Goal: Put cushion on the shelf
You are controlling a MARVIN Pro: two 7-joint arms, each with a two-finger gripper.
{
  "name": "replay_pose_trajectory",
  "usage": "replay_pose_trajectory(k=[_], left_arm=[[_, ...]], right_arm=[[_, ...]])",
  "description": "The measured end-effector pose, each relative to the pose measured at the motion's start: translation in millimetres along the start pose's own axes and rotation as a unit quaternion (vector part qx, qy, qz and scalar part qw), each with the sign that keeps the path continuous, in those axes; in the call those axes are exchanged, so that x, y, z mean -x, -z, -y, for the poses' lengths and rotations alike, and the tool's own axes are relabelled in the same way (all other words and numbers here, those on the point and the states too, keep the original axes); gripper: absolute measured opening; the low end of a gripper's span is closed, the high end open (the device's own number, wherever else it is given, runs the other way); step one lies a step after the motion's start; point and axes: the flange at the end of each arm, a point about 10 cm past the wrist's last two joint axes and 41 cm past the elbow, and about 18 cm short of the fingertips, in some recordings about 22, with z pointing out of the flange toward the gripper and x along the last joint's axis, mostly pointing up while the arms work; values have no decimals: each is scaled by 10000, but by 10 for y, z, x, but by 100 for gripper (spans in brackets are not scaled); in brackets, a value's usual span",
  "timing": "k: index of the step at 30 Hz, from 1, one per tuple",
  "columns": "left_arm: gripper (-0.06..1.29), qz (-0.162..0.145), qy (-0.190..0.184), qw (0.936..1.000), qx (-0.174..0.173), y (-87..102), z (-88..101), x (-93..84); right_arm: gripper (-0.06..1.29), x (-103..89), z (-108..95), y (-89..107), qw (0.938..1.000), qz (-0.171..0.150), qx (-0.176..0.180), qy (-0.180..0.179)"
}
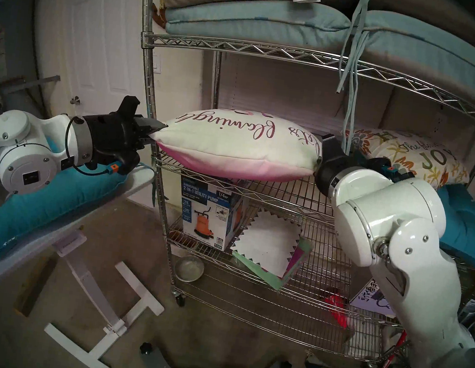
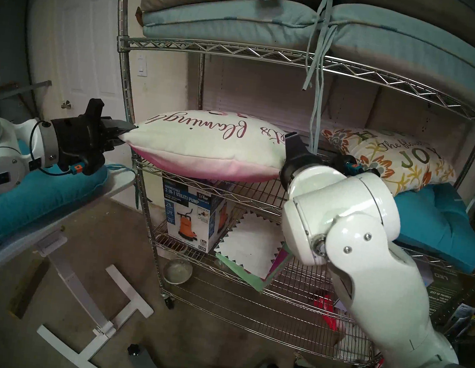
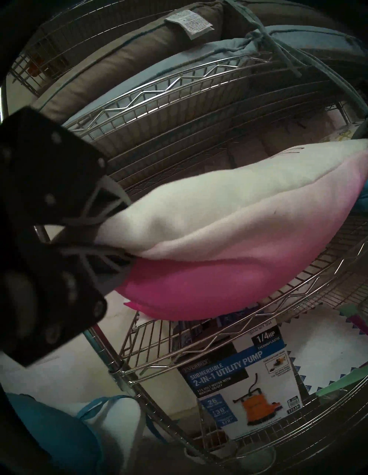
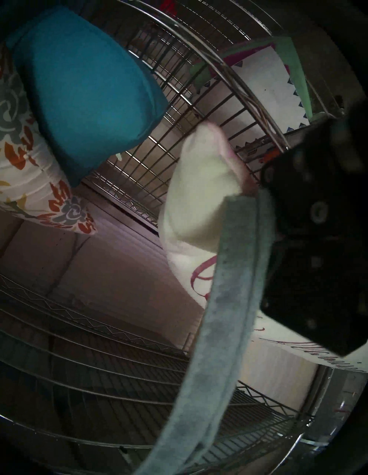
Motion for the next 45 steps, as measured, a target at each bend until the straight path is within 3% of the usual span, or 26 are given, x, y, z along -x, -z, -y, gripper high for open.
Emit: replay_pose_trajectory(k=[29,45], left_arm=[[9,490,-331,9976,346,-19,-494,355],[9,642,-559,9956,398,-10,-629,471]], right_arm=[[-1,453,130,185,9971,705,-214,-185],[-1,622,235,262,9947,921,-373,-283]])
